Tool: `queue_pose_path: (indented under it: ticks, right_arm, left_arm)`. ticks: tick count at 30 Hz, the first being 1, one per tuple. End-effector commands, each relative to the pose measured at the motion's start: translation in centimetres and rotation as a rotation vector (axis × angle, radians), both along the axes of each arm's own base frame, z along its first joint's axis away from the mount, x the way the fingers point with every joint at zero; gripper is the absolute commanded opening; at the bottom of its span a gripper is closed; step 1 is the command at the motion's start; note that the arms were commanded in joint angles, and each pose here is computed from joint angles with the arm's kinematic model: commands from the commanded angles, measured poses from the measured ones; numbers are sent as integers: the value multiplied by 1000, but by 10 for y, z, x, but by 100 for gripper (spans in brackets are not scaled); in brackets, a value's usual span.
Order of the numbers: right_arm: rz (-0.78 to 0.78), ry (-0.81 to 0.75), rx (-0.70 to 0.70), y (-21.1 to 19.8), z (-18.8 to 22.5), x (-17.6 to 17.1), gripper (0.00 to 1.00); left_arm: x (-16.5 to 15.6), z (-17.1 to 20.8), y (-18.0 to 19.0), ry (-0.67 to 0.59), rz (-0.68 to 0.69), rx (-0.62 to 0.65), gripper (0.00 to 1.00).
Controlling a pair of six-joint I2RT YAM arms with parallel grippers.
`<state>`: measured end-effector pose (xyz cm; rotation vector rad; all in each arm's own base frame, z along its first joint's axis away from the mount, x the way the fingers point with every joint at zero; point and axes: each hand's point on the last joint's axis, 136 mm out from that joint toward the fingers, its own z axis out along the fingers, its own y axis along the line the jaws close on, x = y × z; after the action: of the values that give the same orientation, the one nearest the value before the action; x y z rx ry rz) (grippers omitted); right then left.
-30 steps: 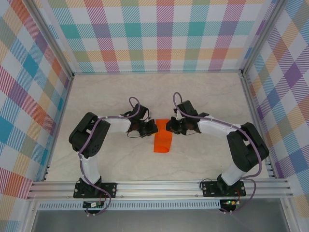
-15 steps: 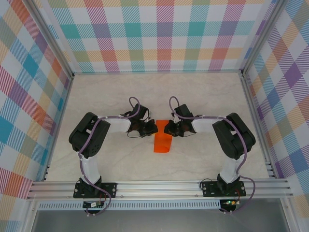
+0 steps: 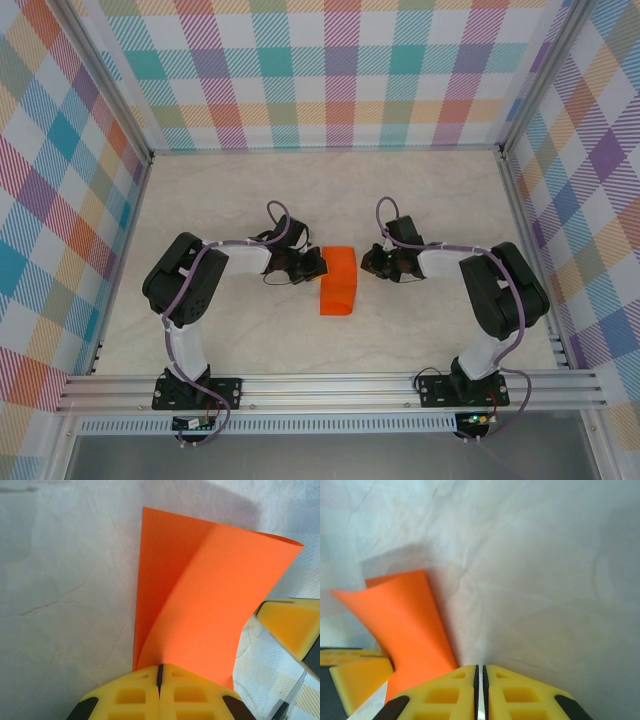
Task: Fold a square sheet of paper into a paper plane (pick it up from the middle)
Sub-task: Fold the square sheet of paper in half at the center of the table.
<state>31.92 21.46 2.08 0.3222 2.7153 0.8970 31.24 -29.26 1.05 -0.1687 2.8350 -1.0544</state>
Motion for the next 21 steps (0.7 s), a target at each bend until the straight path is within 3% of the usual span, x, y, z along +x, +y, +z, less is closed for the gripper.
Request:
queue_pose_path:
  ticks: [1, 4, 11, 21]
  right_arm:
    - [22, -51, -14, 7, 21, 5, 13]
    - [75, -74, 9, 30, 31, 5, 14]
    - [150, -11, 63, 62, 14, 5, 12]
    - [87, -1, -21, 43, -5, 22, 12]
  left_arm:
    - [-63, -93, 73, 239, 50, 385, 1]
    - [-62, -92, 71, 236, 48, 379, 1]
    - [-62, -92, 71, 242, 48, 382, 1]
    - [-65, -92, 72, 253, 44, 387, 1]
